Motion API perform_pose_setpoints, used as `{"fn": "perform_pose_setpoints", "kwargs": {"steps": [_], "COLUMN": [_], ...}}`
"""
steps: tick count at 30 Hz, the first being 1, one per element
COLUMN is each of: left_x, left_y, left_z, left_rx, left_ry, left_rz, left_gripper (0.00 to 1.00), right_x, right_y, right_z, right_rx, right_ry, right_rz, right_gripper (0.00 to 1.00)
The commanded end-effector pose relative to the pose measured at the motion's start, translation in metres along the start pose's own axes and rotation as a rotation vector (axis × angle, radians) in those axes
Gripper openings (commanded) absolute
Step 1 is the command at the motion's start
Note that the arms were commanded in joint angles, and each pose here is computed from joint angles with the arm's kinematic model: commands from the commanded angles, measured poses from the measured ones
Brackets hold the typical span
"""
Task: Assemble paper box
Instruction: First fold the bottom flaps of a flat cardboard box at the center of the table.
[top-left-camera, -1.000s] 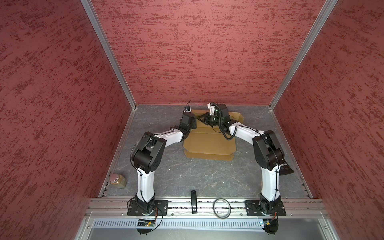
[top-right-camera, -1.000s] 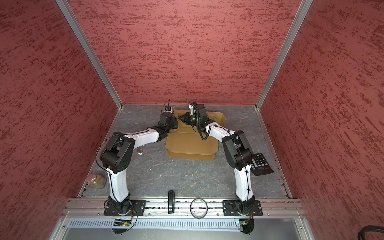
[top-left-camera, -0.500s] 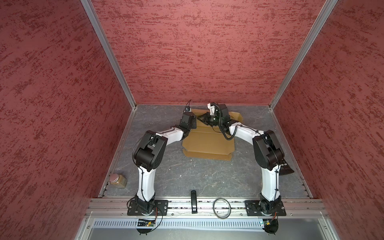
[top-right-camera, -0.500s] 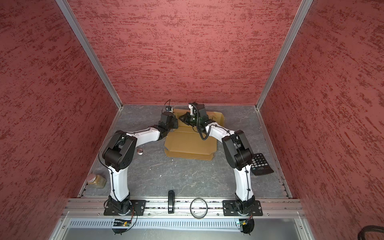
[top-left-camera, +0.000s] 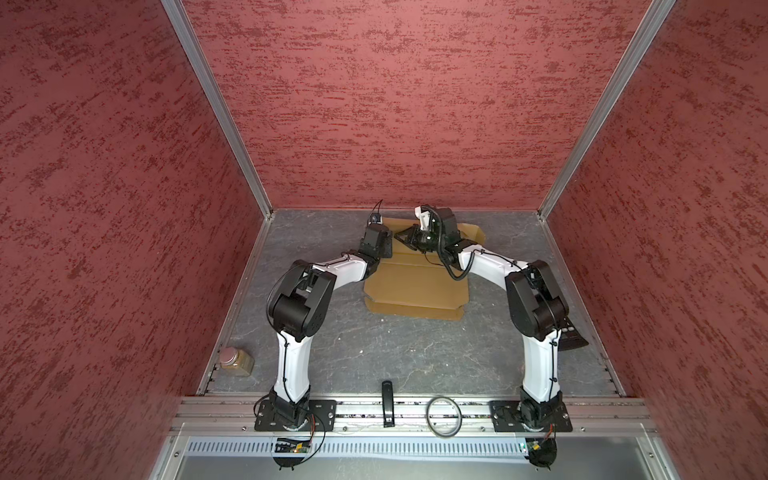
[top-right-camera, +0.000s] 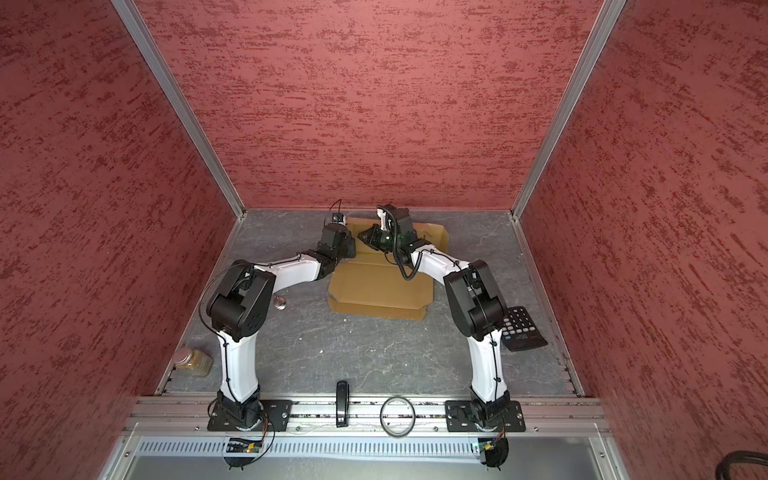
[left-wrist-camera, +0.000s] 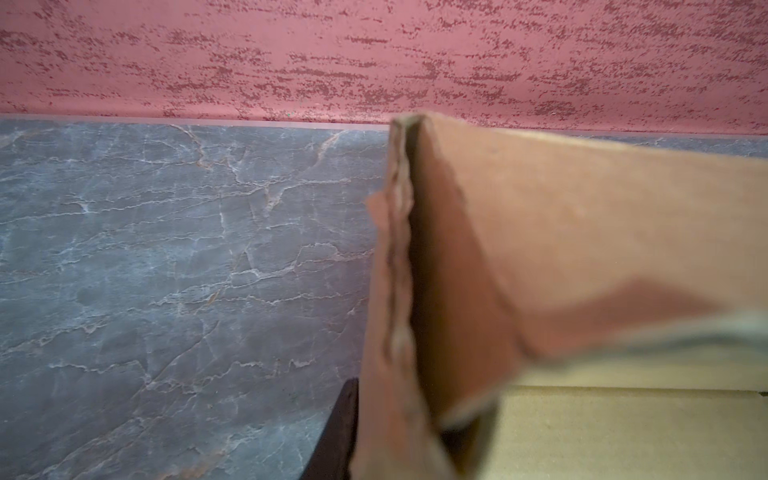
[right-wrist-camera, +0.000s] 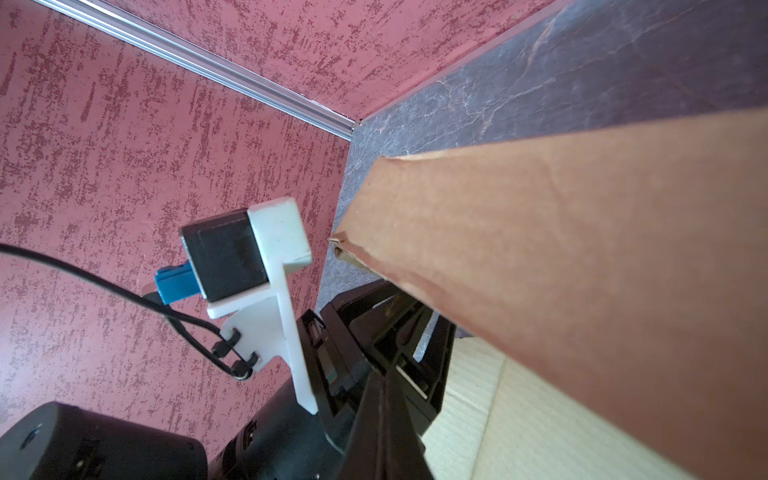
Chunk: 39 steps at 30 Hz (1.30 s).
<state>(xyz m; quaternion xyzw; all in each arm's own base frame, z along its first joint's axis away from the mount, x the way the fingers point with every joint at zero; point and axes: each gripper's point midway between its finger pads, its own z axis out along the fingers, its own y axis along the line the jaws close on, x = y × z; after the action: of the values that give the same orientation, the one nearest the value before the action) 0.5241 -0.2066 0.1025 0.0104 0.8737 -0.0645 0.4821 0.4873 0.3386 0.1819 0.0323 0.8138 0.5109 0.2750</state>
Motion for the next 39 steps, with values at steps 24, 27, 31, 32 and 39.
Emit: {"fn": "perform_pose_setpoints", "kwargs": {"steps": [24, 27, 31, 32, 39], "left_x": [0.006, 0.007, 0.007, 0.008, 0.007], "left_y": [-0.002, -0.002, -0.003, -0.003, -0.004], "left_z": [0.005, 0.005, 0.005, 0.006, 0.006], "left_rx": [0.019, 0.021, 0.024, 0.024, 0.028], "left_ry": [0.007, 0.01, 0.013, 0.014, 0.014], "left_rz": [0.011, 0.011, 0.011, 0.012, 0.01], "left_gripper": [0.19, 0.18, 0.19, 0.19, 0.19], "right_x": [-0.055, -0.07, -0.085, -0.088, -0.093], "right_y": [0.046, 0.034, 0.02, 0.015, -0.018], "right_z": [-0.032, -0.028, -0.025, -0.025, -0.021], "right_rx": [0.097, 0.174, 0.26, 0.281, 0.411], "right_ry": [-0.128, -0.147, -0.17, -0.172, -0.164], "right_rz": [-0.2, -0.235, -0.267, -0.272, -0.299], "right_gripper": [0.1, 0.1, 0.09, 0.09, 0.07]}}
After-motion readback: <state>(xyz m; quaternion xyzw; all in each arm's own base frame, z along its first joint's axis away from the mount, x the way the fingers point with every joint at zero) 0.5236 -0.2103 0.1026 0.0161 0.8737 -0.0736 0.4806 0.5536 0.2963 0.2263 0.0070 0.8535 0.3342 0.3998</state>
